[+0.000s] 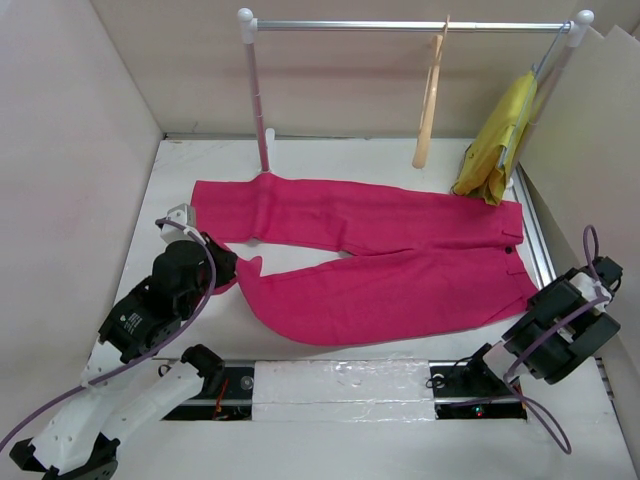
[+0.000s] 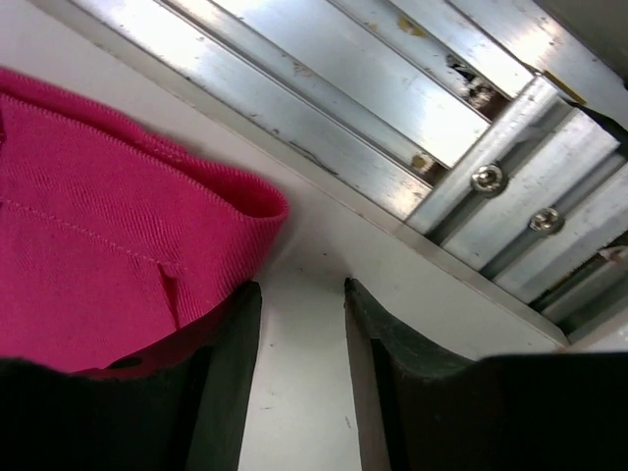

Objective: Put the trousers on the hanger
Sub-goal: Fold the trousers at the center of the board.

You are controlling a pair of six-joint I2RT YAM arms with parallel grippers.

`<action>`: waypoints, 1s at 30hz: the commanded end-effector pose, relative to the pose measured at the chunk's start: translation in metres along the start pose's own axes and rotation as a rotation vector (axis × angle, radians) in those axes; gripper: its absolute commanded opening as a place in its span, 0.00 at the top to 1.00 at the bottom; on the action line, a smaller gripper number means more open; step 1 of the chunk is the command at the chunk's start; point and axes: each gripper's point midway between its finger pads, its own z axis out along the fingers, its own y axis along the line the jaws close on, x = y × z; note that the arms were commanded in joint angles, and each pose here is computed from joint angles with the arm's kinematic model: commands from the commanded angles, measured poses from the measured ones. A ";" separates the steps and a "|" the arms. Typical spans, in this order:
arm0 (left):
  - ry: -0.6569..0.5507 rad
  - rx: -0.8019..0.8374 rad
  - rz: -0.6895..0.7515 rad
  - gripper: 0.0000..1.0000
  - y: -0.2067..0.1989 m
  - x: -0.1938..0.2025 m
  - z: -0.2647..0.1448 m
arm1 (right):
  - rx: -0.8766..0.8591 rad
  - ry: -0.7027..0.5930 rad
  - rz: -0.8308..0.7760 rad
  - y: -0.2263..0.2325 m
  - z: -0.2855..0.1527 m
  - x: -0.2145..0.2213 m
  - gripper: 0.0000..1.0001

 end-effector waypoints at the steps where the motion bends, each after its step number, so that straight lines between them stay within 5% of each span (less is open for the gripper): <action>1: -0.058 0.010 -0.007 1.00 -0.004 -0.017 -0.007 | -0.120 -0.083 -0.041 0.021 0.001 -0.016 0.56; 3: -0.062 -0.001 -0.005 1.00 -0.002 -0.019 -0.008 | -0.140 -0.087 -0.046 0.024 -0.004 -0.012 0.67; 5: -0.066 -0.002 -0.008 1.00 -0.002 -0.020 -0.009 | -0.143 -0.094 -0.046 0.025 -0.007 -0.010 0.68; 14: -0.089 -0.041 -0.014 1.00 0.002 -0.025 -0.005 | -0.103 -0.180 -0.014 0.018 -0.023 -0.015 0.54; 23: -0.178 -0.147 -0.023 1.00 0.021 -0.047 -0.016 | -0.164 -0.147 -0.007 0.025 0.003 -0.021 0.56; 25: -0.196 -0.193 -0.024 1.00 0.031 -0.050 -0.020 | -0.181 -0.120 -0.004 0.028 0.009 -0.017 0.67; 27: -0.240 -0.225 -0.043 1.00 0.037 -0.060 -0.027 | -0.156 -0.122 -0.019 0.023 0.008 -0.019 0.94; 30: -0.283 -0.290 -0.063 1.00 0.053 -0.070 -0.043 | -0.117 -0.124 -0.071 0.016 -0.008 -0.018 1.00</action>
